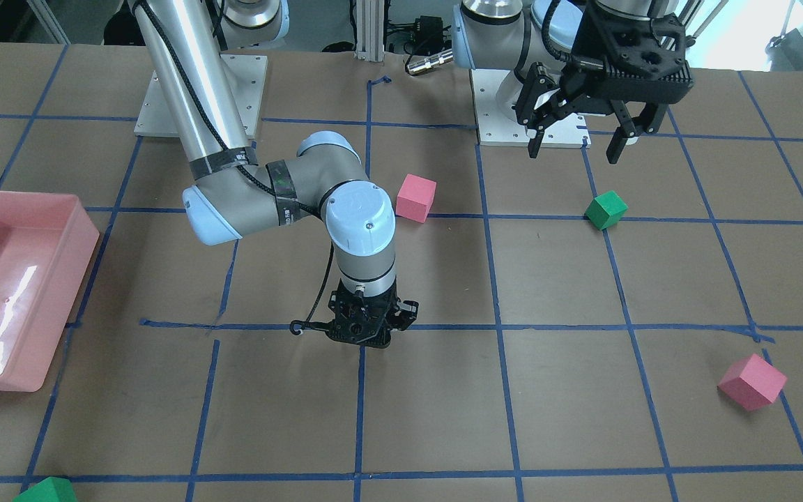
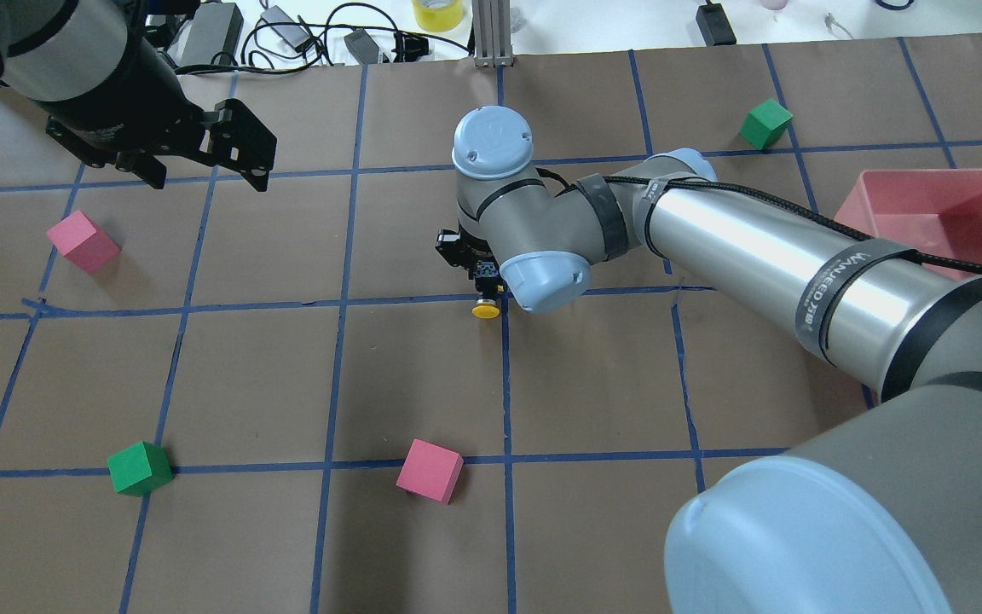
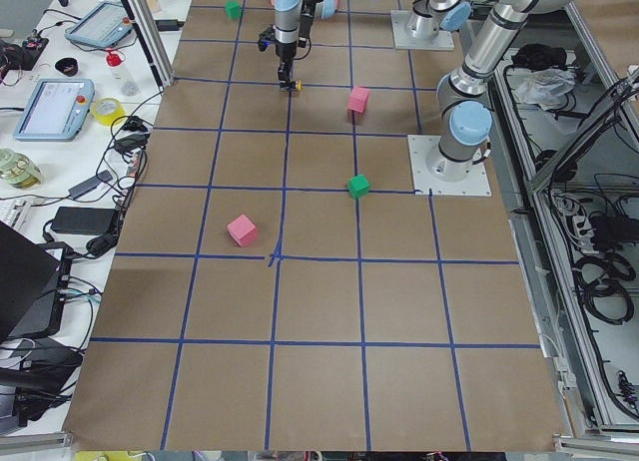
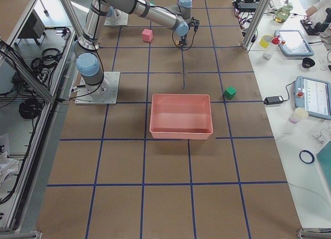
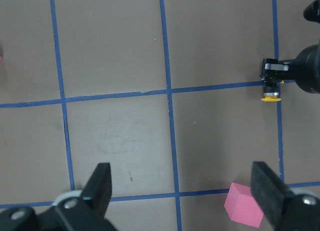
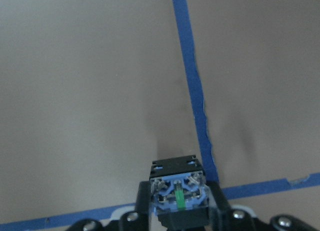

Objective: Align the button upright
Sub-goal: 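Lower the button switch onto the table, yellow cap sideways, then open the right gripper and raise it away from the switch, then move the left gripper down over the lying button switch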

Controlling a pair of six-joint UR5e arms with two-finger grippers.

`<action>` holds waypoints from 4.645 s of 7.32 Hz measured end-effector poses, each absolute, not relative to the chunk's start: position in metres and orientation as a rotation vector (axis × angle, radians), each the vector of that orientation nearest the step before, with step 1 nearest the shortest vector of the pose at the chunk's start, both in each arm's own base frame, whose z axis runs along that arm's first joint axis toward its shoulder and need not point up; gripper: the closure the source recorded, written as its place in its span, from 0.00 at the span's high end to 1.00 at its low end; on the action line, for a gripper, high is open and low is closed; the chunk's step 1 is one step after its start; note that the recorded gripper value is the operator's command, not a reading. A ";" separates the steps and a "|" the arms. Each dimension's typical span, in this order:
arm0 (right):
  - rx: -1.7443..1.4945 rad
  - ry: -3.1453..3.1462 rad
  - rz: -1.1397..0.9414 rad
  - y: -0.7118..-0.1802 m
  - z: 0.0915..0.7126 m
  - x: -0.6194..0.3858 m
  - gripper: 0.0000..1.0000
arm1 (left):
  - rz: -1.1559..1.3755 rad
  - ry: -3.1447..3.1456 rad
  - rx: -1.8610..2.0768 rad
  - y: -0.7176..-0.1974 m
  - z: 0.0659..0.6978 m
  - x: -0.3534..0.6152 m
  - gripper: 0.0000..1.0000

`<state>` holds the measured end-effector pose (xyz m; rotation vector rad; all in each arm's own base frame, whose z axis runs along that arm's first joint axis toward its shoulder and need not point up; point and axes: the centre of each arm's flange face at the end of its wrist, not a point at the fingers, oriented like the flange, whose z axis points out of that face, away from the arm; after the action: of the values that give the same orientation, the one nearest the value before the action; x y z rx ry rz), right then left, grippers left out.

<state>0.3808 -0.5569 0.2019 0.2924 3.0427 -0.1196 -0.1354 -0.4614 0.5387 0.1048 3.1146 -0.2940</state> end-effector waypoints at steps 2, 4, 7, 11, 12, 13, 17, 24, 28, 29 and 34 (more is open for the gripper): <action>0.294 3.046 -0.109 -0.555 0.200 0.380 0.37 | -0.336 3.107 0.105 -0.463 0.543 -0.135 1.00; 0.295 3.049 -0.096 -0.550 0.198 0.378 0.82 | -0.380 3.100 0.105 -0.463 0.546 -0.135 1.00; 0.283 3.026 -0.133 -0.547 0.220 0.377 1.00 | -0.394 3.097 0.105 -0.461 0.548 -0.136 1.00; 0.068 3.037 -0.222 -0.557 0.304 0.341 1.00 | -0.393 3.098 0.108 -0.460 0.547 -0.136 1.00; 0.019 3.052 -0.198 -0.566 0.330 0.306 1.00 | -0.386 3.099 0.110 -0.462 0.545 -0.137 1.00; -0.028 3.067 -0.163 -0.571 0.357 0.263 1.00 | -0.371 3.101 0.111 -0.466 0.540 -0.137 1.00; -0.119 3.104 -0.078 -0.532 0.473 0.166 1.00 | -0.409 3.103 0.097 -0.477 0.481 -0.147 1.00; -0.198 3.126 -0.122 -0.508 0.520 0.159 1.00 | -0.921 3.084 0.026 -0.439 0.304 -0.209 0.90; -0.237 3.135 -0.115 -0.512 0.513 0.157 1.00 | -1.090 3.049 0.127 -0.429 0.229 -0.267 0.97; -0.238 3.137 -0.116 -0.512 0.513 0.157 1.00 | -1.113 3.029 0.161 -0.423 0.212 -0.281 0.97; -0.238 3.139 -0.110 -0.513 0.511 0.156 1.00 | -1.248 3.043 0.108 -0.411 0.147 -0.312 0.97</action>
<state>0.1560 -0.5129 0.5112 -0.2376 3.1389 -0.1105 -0.3123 -0.4108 0.1469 0.1081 3.0432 -1.2484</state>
